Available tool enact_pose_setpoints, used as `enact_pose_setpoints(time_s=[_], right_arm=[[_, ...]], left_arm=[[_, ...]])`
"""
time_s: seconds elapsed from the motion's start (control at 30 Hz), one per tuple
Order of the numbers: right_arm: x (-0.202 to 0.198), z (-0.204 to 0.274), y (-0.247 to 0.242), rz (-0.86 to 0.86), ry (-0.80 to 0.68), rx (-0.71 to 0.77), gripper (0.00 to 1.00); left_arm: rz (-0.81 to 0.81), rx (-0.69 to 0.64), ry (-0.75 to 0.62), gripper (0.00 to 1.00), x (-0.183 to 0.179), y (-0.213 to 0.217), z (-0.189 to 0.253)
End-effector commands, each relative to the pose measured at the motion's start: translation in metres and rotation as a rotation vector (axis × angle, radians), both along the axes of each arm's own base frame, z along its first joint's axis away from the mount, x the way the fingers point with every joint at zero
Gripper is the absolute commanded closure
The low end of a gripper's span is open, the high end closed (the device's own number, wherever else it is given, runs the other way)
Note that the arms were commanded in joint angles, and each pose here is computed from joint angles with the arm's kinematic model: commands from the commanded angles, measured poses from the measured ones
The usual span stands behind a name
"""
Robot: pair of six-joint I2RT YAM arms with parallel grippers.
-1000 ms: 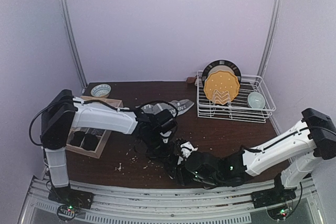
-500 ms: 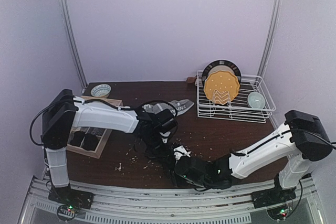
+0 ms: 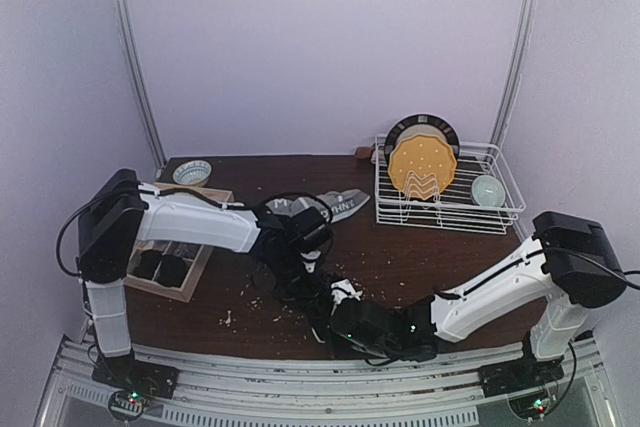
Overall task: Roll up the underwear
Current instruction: Roll the underwear at the center of the board.
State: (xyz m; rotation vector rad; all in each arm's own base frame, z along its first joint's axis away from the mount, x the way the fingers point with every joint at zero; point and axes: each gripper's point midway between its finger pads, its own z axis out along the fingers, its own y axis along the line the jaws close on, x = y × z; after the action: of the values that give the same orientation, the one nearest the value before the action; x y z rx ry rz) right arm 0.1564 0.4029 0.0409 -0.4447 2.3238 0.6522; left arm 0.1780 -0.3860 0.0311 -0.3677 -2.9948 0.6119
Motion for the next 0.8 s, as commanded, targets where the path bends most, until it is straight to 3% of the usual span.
enact_pose_setpoints(time_s=[0.0, 0.13, 0.23, 0.4, 0.77], right_arm=[[-0.007, -0.024, -0.007, 0.000, 0.079, -0.008, 1.00], [-0.007, -0.032, -0.014, -0.021, 0.123, 0.018, 1.00], [-0.002, -0.036, -0.018, -0.037, 0.164, 0.064, 1.00], [-0.003, -0.047, -0.024, -0.034, 0.221, 0.097, 1.00], [0.001, -0.060, -0.033, -0.070, 0.266, 0.148, 1.00]], left_arm=[[0.015, 0.046, 0.015, 0.65, -0.013, 0.022, -0.011], [0.044, -0.009, -0.011, 0.45, -0.013, 0.023, 0.000], [0.071, -0.033, -0.041, 0.38, -0.013, 0.030, 0.009], [0.145, -0.122, -0.132, 0.37, -0.009, 0.042, 0.026], [0.272, -0.227, -0.133, 0.38, -0.007, 0.025, 0.025]])
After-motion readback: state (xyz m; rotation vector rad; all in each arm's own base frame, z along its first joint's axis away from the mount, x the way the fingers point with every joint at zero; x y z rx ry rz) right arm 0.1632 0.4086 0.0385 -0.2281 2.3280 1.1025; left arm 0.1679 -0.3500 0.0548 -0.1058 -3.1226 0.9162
